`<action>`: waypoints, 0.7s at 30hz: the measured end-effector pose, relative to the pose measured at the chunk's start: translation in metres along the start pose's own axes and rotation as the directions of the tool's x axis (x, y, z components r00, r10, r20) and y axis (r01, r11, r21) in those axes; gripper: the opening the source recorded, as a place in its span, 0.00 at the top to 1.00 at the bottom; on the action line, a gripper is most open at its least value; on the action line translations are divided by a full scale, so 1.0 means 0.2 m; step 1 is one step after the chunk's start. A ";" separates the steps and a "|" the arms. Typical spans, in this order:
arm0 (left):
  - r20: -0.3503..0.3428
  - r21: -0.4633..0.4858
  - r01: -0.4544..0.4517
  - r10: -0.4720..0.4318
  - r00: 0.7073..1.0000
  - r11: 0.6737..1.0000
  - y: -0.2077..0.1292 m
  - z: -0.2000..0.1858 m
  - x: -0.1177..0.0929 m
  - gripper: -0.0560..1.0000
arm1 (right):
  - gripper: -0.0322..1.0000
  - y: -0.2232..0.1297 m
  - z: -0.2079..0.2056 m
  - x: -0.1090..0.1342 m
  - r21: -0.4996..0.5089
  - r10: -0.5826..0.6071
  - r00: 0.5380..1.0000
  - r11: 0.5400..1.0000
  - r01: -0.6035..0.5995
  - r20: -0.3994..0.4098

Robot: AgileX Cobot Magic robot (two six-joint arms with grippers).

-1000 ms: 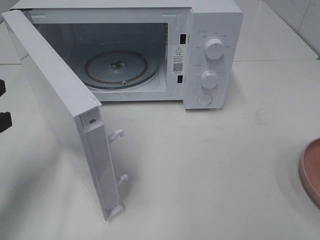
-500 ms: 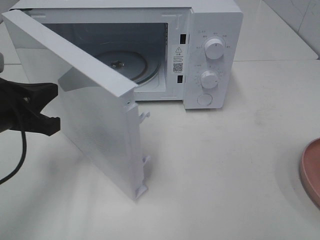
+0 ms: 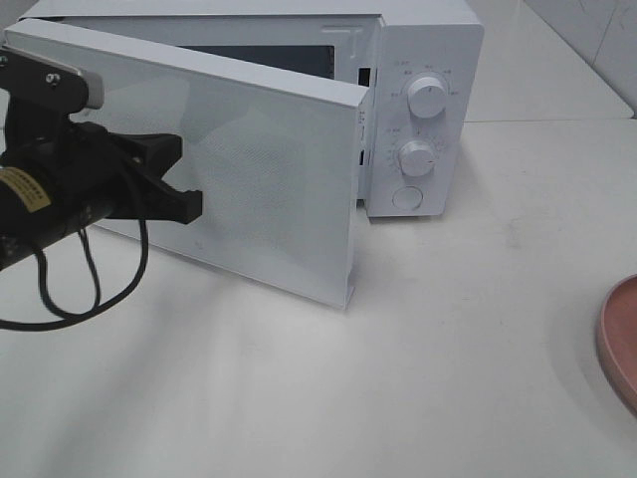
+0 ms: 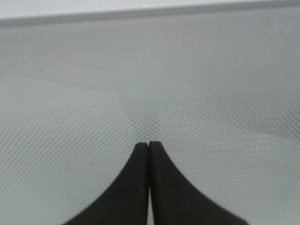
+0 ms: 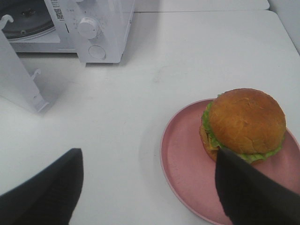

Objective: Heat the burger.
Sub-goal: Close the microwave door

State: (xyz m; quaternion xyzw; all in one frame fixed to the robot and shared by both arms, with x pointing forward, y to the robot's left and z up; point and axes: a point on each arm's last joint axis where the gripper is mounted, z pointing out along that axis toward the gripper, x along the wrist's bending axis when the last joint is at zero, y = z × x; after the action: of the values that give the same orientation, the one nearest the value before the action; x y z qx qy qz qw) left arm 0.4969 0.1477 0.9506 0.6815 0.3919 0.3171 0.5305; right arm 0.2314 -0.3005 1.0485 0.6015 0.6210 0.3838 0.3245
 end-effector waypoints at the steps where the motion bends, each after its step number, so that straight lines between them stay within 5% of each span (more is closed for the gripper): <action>1: -0.007 -0.003 0.003 -0.003 1.000 1.000 0.01 0.02 -0.01 0.95 | 0.24 0.00 0.00 0.00 0.000 0.000 1.000 1.000 0.000 0.000; 21: -0.072 -0.030 0.054 -0.056 0.996 0.998 0.07 0.37 -0.17 0.95 | 0.24 0.00 0.00 0.00 0.000 0.000 1.000 1.000 0.000 0.000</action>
State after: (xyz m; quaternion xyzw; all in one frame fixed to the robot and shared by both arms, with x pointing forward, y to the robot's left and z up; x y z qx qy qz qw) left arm 0.5460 0.0809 0.9454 0.6510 0.4249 0.3326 0.5339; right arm 0.2314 -0.3005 1.0485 0.6015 0.6210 0.3838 0.3245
